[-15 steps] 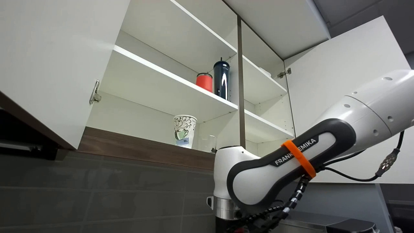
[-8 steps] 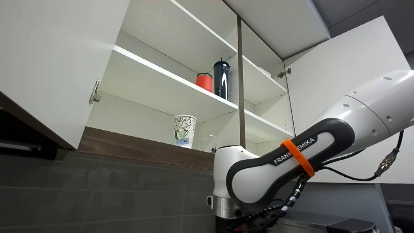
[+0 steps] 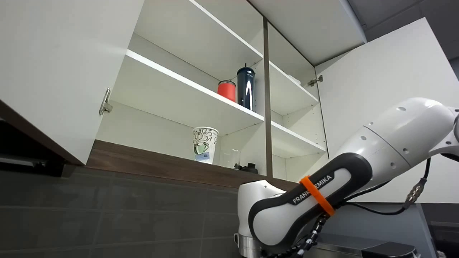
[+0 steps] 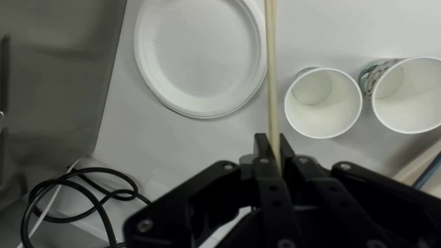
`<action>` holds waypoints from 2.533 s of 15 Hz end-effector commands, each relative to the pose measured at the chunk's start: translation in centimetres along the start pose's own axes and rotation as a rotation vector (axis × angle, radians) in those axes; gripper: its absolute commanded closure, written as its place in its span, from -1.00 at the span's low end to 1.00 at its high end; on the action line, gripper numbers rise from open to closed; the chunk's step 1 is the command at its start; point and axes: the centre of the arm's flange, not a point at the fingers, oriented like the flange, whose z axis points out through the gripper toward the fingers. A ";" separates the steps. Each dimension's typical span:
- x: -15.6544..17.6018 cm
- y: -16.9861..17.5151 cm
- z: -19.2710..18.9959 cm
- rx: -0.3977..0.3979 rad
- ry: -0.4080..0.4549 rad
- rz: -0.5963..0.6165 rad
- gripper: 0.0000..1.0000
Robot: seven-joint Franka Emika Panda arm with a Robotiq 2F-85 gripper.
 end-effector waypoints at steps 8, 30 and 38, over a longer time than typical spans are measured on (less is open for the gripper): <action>2.4 4.6 9.0 -0.044 -0.002 0.029 0.97; 3.4 7.2 20.2 0.094 -0.058 0.060 -0.06; 3.4 7.3 19.4 0.101 -0.051 0.078 -1.00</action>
